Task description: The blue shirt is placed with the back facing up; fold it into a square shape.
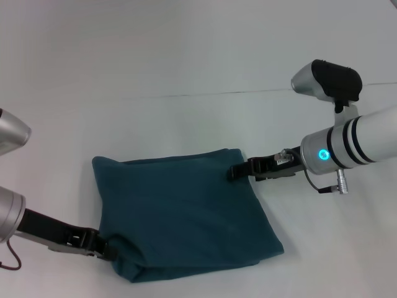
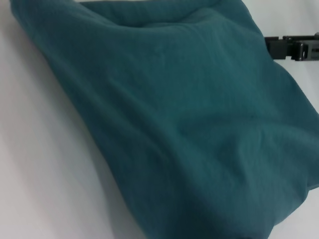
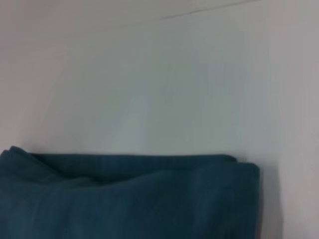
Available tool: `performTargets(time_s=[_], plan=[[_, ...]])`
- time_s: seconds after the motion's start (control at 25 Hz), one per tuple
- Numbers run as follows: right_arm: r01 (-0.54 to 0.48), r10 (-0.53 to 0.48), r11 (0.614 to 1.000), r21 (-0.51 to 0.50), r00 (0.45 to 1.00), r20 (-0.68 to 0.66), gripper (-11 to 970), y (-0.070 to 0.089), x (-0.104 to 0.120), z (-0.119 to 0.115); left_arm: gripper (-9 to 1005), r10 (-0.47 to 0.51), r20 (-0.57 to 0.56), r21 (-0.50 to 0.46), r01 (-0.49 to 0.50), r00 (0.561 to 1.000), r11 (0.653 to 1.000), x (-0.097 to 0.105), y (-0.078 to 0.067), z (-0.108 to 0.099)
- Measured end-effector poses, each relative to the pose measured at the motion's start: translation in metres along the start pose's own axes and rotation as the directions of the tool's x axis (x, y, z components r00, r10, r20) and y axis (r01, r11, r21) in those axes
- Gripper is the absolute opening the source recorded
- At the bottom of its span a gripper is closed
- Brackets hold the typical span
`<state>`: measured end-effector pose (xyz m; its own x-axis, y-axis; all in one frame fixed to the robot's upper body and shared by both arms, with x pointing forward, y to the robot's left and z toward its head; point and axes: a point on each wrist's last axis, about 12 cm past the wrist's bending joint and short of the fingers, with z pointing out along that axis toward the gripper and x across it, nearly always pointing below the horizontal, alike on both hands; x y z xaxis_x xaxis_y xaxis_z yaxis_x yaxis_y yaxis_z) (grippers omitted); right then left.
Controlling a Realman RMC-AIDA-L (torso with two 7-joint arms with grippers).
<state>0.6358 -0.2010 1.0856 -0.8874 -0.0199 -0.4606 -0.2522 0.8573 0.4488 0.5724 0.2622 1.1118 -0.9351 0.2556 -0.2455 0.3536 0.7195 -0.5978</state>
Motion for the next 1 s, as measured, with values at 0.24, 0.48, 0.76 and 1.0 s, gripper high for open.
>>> performTargets(time_s=[0.24,0.48,0.76,1.0], plan=[[0.015,-0.015,1.000,-0.003,1.000,-0.010,732,0.0021,0.0012,0.0019,22,0.000,0.000,0.000,0.000,1.000,1.000,-0.0002,-0.0001,0.0000],[0.012,-0.012,1.000,-0.003,1.000,-0.009,477,0.0017,0.0016,0.0020,23,0.001,0.000,0.000,-0.001,1.000,1.000,-0.0002,-0.0001,0.0000],[0.006,-0.006,1.000,-0.028,1.000,0.014,321,-0.0001,0.0032,0.0021,23,0.000,0.000,0.000,0.000,1.000,1.000,-0.0002,0.0000,0.0000],[0.009,-0.008,1.000,-0.029,0.999,0.033,167,-0.0013,-0.0001,0.0001,23,0.006,-0.007,0.003,-0.006,1.000,1.000,0.0011,0.0001,-0.0008]])
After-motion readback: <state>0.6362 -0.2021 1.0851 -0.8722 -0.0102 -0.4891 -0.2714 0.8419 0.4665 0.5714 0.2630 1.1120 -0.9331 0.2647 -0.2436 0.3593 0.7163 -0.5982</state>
